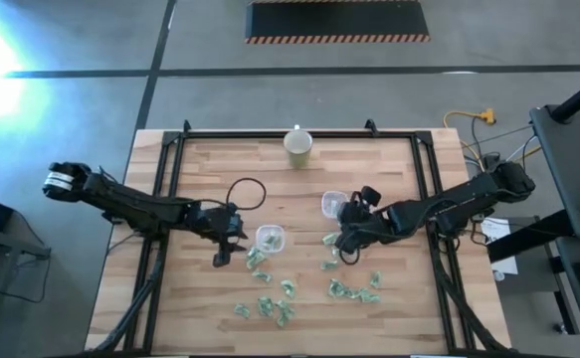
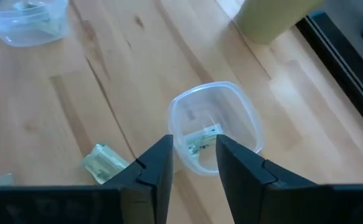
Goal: Pick and place Stevia / Truvia into bins
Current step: Put the green stevia packet into the left transparent container
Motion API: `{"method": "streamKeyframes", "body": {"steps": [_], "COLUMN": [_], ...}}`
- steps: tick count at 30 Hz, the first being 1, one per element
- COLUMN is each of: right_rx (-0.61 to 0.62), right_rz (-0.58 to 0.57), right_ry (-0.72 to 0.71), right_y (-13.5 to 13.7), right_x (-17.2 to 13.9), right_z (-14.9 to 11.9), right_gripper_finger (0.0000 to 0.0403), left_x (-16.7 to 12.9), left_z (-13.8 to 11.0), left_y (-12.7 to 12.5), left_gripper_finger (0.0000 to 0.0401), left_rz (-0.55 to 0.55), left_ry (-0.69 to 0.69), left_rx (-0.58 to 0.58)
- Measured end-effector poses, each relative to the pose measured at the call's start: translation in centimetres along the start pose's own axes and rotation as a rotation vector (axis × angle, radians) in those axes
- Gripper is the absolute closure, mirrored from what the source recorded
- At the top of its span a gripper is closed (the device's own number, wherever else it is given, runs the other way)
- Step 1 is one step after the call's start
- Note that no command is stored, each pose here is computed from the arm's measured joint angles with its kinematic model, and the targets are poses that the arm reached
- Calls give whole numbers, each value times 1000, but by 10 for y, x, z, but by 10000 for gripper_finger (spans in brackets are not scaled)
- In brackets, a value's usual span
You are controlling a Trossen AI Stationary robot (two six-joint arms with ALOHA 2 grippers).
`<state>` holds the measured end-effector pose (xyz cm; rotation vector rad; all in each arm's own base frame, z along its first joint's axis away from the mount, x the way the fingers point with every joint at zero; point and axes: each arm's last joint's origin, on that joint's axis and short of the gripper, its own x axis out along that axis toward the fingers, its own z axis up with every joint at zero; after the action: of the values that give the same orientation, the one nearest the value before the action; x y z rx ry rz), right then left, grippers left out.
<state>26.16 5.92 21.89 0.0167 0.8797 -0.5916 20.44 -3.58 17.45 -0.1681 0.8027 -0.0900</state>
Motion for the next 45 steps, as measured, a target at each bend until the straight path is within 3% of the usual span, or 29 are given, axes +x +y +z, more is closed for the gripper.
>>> {"method": "streamKeyframes", "body": {"steps": [17,25,40,45], "right_rx": [-34,-29,-16,-7], "right_rz": [-30,-35,-42,-46], "right_ry": [-65,-60,-51,-47], "right_y": [13,12,11,11], "right_x": [-11,-9,-7,-5], "right_z": [-14,-16,-21,-24], "right_gripper_finger": [301,310,314,320], "left_x": [35,39,49,47], "left_z": [-13,-14,-19,-17], "left_y": [-12,-11,-10,-11], "left_gripper_finger": [262,293,296,328], "left_rz": [22,26,29,16], "left_ry": [105,124,162,142], "left_rx": [35,30,-12,9]}}
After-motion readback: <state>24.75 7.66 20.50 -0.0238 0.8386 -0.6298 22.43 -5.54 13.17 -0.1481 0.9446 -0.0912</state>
